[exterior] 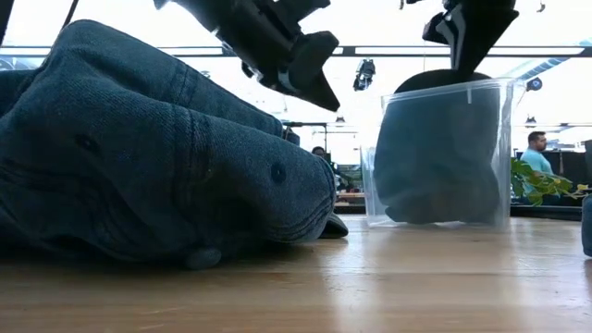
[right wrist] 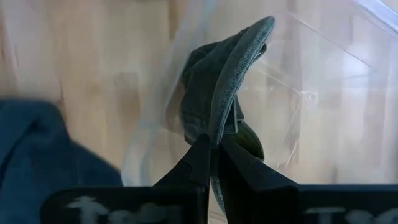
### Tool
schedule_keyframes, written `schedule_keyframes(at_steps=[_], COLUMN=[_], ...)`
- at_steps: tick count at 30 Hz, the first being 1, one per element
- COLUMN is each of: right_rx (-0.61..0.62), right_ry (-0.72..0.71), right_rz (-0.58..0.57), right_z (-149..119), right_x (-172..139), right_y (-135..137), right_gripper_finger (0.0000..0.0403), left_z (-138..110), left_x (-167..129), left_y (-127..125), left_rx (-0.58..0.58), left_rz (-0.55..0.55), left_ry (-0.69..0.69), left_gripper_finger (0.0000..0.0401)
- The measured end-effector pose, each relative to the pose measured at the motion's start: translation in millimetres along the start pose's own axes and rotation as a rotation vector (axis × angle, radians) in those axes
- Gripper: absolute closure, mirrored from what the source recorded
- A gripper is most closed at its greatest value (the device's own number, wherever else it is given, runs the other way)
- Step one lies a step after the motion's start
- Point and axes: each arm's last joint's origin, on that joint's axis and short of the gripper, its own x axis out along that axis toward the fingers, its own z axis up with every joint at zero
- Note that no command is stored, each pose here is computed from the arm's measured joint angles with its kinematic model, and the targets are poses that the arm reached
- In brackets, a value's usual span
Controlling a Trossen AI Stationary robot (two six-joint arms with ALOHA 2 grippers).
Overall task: Pick & Place hat
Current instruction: Adjust the gray cap in the right bin
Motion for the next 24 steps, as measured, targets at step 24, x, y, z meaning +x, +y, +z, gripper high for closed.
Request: schedule_keyframes(at_steps=[24], right_rx=[-0.297], right_ry=[0.023], right_rz=[-0.046], right_z=[-11.0], right_x=[-3.7], right_y=[16.8], right_gripper_finger=[0.039], left_z=[7.8], left_x=[28.9], left_y=[-0.7], left_rx=[-0.102], left_rz=[-0.303], left_ry=[-0.154], left_gripper_finger=[0.0291])
